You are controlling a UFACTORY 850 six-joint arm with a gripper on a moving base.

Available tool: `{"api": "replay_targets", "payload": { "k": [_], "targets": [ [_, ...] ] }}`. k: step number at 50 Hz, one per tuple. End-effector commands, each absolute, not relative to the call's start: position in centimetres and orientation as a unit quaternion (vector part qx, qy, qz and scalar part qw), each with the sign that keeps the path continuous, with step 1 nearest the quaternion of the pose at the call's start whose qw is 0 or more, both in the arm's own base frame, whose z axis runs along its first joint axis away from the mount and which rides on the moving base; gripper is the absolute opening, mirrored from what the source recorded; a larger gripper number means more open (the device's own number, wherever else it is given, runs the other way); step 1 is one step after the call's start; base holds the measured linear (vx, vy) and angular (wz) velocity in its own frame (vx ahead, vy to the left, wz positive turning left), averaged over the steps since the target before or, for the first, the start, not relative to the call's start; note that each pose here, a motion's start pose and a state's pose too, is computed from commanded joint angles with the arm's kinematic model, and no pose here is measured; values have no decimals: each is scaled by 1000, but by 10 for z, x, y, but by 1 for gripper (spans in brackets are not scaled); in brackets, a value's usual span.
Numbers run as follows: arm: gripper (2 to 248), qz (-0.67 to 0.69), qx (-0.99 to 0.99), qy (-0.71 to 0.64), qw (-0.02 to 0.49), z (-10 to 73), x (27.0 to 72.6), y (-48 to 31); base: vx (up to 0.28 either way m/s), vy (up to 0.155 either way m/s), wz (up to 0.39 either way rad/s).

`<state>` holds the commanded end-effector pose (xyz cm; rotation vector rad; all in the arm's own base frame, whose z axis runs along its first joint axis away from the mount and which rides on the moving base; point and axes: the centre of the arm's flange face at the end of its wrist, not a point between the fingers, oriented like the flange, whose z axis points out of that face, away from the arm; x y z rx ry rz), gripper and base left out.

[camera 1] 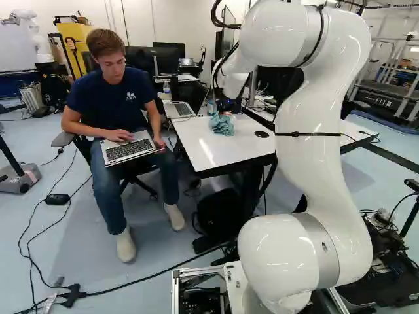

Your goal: Clean the table with the green towel

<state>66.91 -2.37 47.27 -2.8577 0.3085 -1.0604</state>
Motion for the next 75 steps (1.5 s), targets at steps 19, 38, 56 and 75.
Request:
{"api": "replay_targets", "payload": {
  "k": [19, 38, 56, 75],
  "targets": [
    [22, -330, -938, 101, 38, 448, 675, -24, 0, 0, 0],
    [22, -327, -939, 102, 38, 444, 676, -24, 0, 0, 0],
    [22, -307, -946, 101, 40, 442, 673, -23, 0, 0, 0],
    [22, -295, -949, 100, 41, 441, 671, -23, 0, 0, 0]
  ]
}}
